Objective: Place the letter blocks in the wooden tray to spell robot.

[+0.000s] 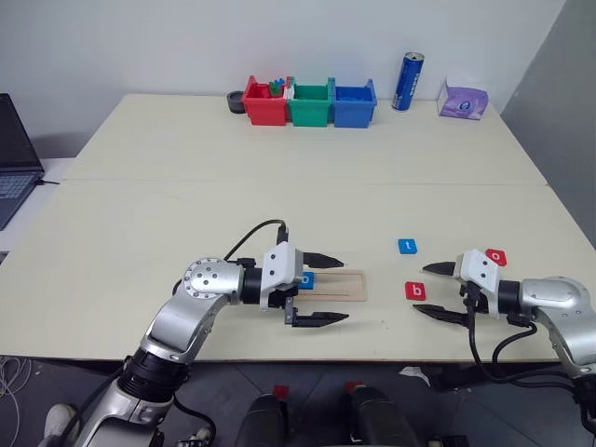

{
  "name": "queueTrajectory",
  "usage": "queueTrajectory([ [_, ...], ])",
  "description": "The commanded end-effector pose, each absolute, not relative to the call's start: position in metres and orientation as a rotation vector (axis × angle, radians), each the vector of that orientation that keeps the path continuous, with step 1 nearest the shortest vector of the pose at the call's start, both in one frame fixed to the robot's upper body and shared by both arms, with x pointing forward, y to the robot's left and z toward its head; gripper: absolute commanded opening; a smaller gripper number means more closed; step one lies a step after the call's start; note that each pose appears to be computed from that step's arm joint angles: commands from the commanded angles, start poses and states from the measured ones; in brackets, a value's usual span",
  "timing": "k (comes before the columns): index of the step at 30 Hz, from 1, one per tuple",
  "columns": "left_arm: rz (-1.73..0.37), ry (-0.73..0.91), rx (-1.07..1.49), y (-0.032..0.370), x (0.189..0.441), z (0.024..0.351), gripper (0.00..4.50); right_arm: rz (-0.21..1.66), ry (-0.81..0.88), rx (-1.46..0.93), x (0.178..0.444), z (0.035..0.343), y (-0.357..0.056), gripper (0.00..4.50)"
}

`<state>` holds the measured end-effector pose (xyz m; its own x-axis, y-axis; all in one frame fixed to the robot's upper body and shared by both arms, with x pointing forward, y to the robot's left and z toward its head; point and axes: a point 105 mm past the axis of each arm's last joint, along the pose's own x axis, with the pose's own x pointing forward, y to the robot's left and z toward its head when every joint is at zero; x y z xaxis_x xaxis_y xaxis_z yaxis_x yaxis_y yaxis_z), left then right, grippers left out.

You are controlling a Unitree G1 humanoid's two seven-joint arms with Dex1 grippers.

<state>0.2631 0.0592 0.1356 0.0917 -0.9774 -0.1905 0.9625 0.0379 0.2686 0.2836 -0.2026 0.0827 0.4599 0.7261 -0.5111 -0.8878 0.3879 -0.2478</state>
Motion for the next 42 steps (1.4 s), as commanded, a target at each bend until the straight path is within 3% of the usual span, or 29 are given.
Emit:
queueTrajectory([
  [1, -1.502, -0.084, 0.388, 0.056, 0.263, 0.141, 4.5, 1.084, 0.323, -0.548, 0.285, 0.086, -0.198, 4.47],
  [7, -1.491, -0.086, 0.396, 0.058, 0.265, 0.143, 4.5, 1.101, 0.34, -0.541, 0.286, 0.082, -0.198, 4.47],
  [8, -1.49, -0.087, 0.397, 0.058, 0.266, 0.143, 4.5, 1.1, 0.341, -0.54, 0.287, 0.081, -0.198, 4.31],
  [10, -1.487, -0.088, 0.399, 0.058, 0.266, 0.143, 4.5, 1.099, 0.34, -0.535, 0.289, 0.081, -0.198, 3.88],
  [17, -1.468, -0.091, 0.409, 0.062, 0.27, 0.145, 4.5, 1.097, 0.34, -0.535, 0.292, 0.08, -0.2, 1.47],
  [22, -1.404, -0.109, 0.425, 0.08, 0.284, 0.153, 4.5, 1.107, 0.318, -0.529, 0.298, 0.094, -0.192, 1.46],
  [30, -1.336, -0.015, 0.497, 0.145, 0.291, 0.155, 4.5, 1.252, 0.163, -0.462, 0.308, 0.139, -0.112, 1.46],
  [42, -1.327, 0.005, 0.517, 0.156, 0.285, 0.156, 4.5, 1.401, 0.141, -0.438, 0.306, 0.124, -0.049, 1.46],
])
